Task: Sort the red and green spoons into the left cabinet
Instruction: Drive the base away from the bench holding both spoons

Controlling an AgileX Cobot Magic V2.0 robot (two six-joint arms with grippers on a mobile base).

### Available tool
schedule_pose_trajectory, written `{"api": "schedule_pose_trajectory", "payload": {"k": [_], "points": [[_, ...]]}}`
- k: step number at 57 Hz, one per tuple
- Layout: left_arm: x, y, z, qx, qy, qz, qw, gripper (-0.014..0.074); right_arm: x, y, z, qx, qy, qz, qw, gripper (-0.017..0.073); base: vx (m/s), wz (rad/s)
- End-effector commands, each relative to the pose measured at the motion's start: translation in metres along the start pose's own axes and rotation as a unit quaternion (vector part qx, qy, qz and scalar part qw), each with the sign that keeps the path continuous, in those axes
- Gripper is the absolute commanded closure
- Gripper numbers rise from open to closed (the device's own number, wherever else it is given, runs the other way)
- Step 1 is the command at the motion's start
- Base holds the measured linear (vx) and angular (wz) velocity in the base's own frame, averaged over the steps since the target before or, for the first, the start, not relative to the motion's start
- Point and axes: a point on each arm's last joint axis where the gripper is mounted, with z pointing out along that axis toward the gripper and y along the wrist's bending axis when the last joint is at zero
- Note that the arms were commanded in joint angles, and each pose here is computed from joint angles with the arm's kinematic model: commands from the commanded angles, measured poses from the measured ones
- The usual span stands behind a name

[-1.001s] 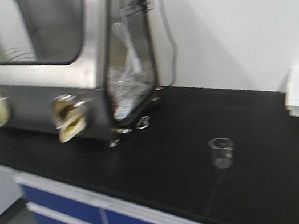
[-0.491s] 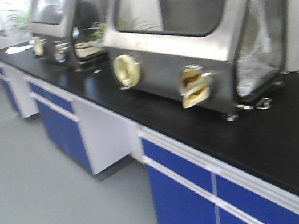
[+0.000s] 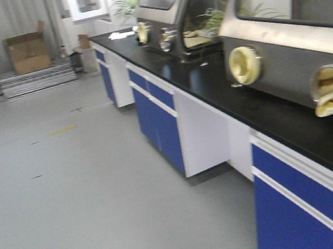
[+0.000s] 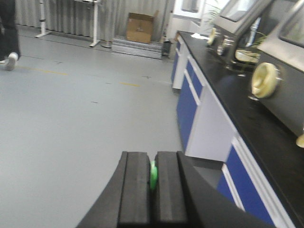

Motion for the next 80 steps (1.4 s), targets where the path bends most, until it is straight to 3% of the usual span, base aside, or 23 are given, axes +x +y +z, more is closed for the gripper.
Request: {"api": "schedule_pose_trajectory", "payload": {"k": [1, 53, 80], "points": [[-0.0168, -0.0018, -0.0034, 0.011, -0.055, 0.001, 0.998, 0.0600, -0.0139, -0.0052, -0.0016, 0.023, -0.039, 0.002, 0.999, 0.0564, 0.13, 0.45], [-0.0168, -0.0018, -0.0034, 0.011, -0.055, 0.001, 0.998, 0.0600, -0.0139, -0.0052, -0.0016, 0.023, -0.039, 0.002, 0.999, 0.0564, 0.24, 0.54], [-0.0168, -0.0018, -0.0034, 0.011, -0.055, 0.001, 0.998, 0.0600, -0.0139, -0.0052, -0.0016, 0.023, -0.039, 0.002, 0.999, 0.0564, 0.42, 0.23]]}}
